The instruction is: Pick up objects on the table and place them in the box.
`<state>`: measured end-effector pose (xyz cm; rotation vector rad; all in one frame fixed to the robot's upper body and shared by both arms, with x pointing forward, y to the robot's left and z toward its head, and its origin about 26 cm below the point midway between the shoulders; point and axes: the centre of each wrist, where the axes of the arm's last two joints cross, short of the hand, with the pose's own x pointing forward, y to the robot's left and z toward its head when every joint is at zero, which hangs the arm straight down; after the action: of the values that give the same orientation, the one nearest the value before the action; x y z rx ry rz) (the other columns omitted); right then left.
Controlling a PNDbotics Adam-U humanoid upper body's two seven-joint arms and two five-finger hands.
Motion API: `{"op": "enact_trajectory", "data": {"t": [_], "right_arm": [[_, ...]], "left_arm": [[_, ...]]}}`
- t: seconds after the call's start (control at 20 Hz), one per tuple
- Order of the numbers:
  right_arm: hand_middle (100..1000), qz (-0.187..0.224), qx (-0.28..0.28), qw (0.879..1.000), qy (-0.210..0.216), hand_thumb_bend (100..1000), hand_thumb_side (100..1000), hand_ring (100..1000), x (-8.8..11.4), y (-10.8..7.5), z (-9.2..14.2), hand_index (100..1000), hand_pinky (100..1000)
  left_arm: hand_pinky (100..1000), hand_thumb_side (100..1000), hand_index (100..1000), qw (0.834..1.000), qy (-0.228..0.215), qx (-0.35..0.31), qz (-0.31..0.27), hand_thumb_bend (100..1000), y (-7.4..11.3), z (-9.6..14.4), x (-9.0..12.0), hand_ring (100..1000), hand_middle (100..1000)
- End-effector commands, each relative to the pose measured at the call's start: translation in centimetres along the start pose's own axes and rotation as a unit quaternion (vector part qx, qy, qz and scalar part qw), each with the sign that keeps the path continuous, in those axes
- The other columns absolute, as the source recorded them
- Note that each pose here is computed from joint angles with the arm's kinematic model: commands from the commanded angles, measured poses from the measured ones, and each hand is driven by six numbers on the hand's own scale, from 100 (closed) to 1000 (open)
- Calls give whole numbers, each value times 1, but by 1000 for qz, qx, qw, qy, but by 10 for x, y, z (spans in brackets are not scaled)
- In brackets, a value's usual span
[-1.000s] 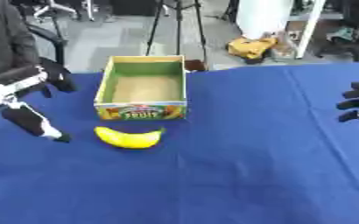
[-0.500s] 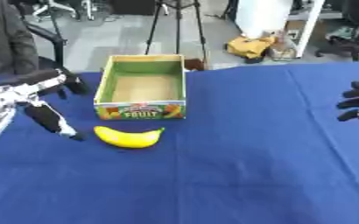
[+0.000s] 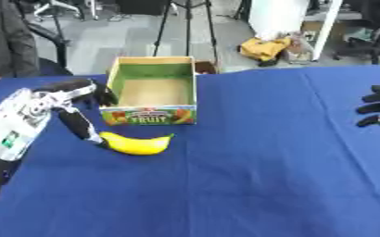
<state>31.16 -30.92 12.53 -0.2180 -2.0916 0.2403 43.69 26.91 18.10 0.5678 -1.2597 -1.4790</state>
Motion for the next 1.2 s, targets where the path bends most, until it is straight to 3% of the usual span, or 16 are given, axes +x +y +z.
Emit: {"op": "enact_trajectory", "data": {"t": [0.05, 0.65, 1.2], "right_arm": [[630, 2, 3, 1000, -13, 100, 735, 619, 7, -3, -5, 775, 502], [630, -2, 8, 1000, -13, 100, 738, 619, 6, -1, -6, 776, 503], [629, -5, 9, 1000, -12, 100, 739, 619, 5, 1, -5, 776, 503]], "left_arm": [[661, 100, 760, 1000, 6, -3, -17, 837, 5, -8, 1, 740, 635], [639, 100, 729, 999, 7, -21, -37, 788, -13, -34, 8, 702, 602], [638, 100, 721, 999, 18, -20, -25, 721, -26, -44, 3, 706, 605]]}}
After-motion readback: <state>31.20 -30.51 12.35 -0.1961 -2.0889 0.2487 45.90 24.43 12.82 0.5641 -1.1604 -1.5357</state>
